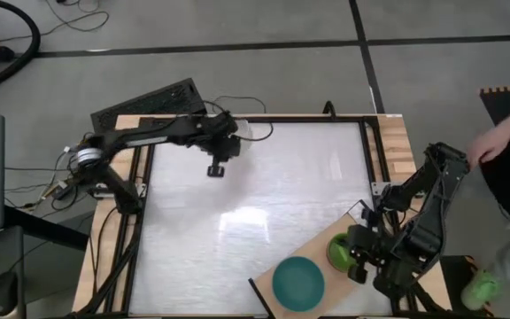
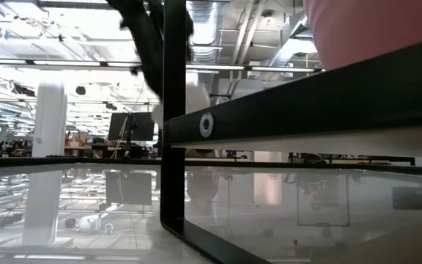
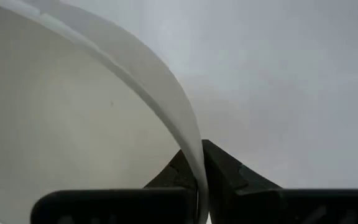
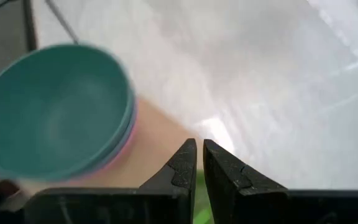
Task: Place and stack bowls onto a shelf
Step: Stack the white bowl on top of the dark green bowl on the shelf
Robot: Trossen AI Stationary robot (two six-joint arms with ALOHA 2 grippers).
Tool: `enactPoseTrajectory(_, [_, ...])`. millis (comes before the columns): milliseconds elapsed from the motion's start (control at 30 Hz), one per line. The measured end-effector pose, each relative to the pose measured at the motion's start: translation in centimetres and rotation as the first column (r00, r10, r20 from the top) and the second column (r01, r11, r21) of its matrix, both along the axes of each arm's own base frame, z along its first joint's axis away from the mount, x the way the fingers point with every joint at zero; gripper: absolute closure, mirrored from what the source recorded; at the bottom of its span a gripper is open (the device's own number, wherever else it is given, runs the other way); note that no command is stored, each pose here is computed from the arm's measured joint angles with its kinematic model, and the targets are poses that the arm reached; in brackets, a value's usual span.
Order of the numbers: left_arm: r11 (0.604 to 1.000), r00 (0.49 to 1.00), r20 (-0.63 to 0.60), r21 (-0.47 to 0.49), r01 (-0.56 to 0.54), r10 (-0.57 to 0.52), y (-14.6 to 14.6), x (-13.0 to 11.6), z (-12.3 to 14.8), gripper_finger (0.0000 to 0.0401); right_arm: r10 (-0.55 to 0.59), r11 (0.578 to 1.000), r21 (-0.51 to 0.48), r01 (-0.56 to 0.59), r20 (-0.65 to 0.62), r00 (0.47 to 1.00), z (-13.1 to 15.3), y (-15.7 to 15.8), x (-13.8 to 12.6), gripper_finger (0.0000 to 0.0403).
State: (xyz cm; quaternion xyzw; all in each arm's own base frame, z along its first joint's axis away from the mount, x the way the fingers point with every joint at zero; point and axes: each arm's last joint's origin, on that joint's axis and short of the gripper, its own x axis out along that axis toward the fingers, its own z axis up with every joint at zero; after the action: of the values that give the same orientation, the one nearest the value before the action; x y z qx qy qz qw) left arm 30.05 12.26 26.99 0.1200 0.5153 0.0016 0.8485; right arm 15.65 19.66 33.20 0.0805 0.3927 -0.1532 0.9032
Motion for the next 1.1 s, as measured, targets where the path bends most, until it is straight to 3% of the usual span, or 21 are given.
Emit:
enactPoseTrajectory(100, [0.989,0.982,0.142,-0.065,0.133,-0.123,-3.6,-1.5,3.7,0.0401,0.028,0.998,-0.056,-0.027,0.016,0.999,0.4,-0.8,1.3,0.0345])
enactPoseTrajectory(200, [0.940,0.920,0.219,-0.038,0.340,-0.324,-7.2,-3.4,6.3,0.0401,0.123,0.985,-0.125,-0.117,0.037,0.992,1.8,-1.7,3.0,0.0345])
enactPoseTrajectory(267, [0.857,0.828,0.243,0.033,0.514,-0.505,-9.6,-4.6,7.6,0.0401,0.201,0.965,-0.185,-0.187,0.056,0.978,3.2,-2.4,4.5,0.0343])
enactPoseTrajectory(333, [0.733,0.693,0.254,0.121,0.670,-0.675,-11.8,-5.6,8.5,0.0401,0.287,0.936,-0.233,-0.263,0.074,0.955,4.8,-3.3,5.9,0.0334])
enactPoseTrajectory(400, [0.648,0.592,0.284,0.175,0.742,-0.755,-13.7,-6.1,9.2,0.0401,0.362,0.910,-0.259,-0.324,0.112,0.926,6.4,-4.4,7.4,0.0321])
enactPoseTrajectory(533, [0.591,0.498,0.367,0.207,0.780,-0.786,-16.8,-5.9,10.0,0.0401,0.480,0.866,-0.285,-0.410,0.248,0.841,9.6,-7.2,10.2,0.0282])
enactPoseTrajectory(700, [0.500,0.354,0.437,0.283,0.818,-0.827,-20.0,-5.4,10.6,0.0401,0.585,0.805,-0.250,-0.538,0.488,0.648,12.7,-10.8,12.5,0.0229])
enactPoseTrajectory(800, [0.483,0.293,0.490,0.322,0.814,-0.821,-21.1,-4.7,10.9,0.0401,0.591,0.765,-0.185,-0.616,0.580,0.560,13.1,-12.4,13.8,0.0209])
enactPoseTrajectory(967, [0.459,0.220,0.561,0.328,0.826,-0.798,-22.0,-3.4,11.0,0.0401,0.577,0.617,-0.013,-0.787,0.687,0.442,12.4,-13.5,16.3,0.0196])
enactPoseTrajectory(1033, [0.446,0.188,0.584,0.336,0.830,-0.790,-22.2,-2.9,10.9,0.0401,0.571,0.550,0.007,-0.835,0.727,0.382,12.3,-13.5,17.4,0.0195])
enactPoseTrajectory(1100, [0.445,0.184,0.589,0.336,0.830,-0.787,-22.4,-2.5,10.8,0.0401,0.573,0.488,0.050,-0.871,0.734,0.363,11.7,-13.2,18.2,0.0195])
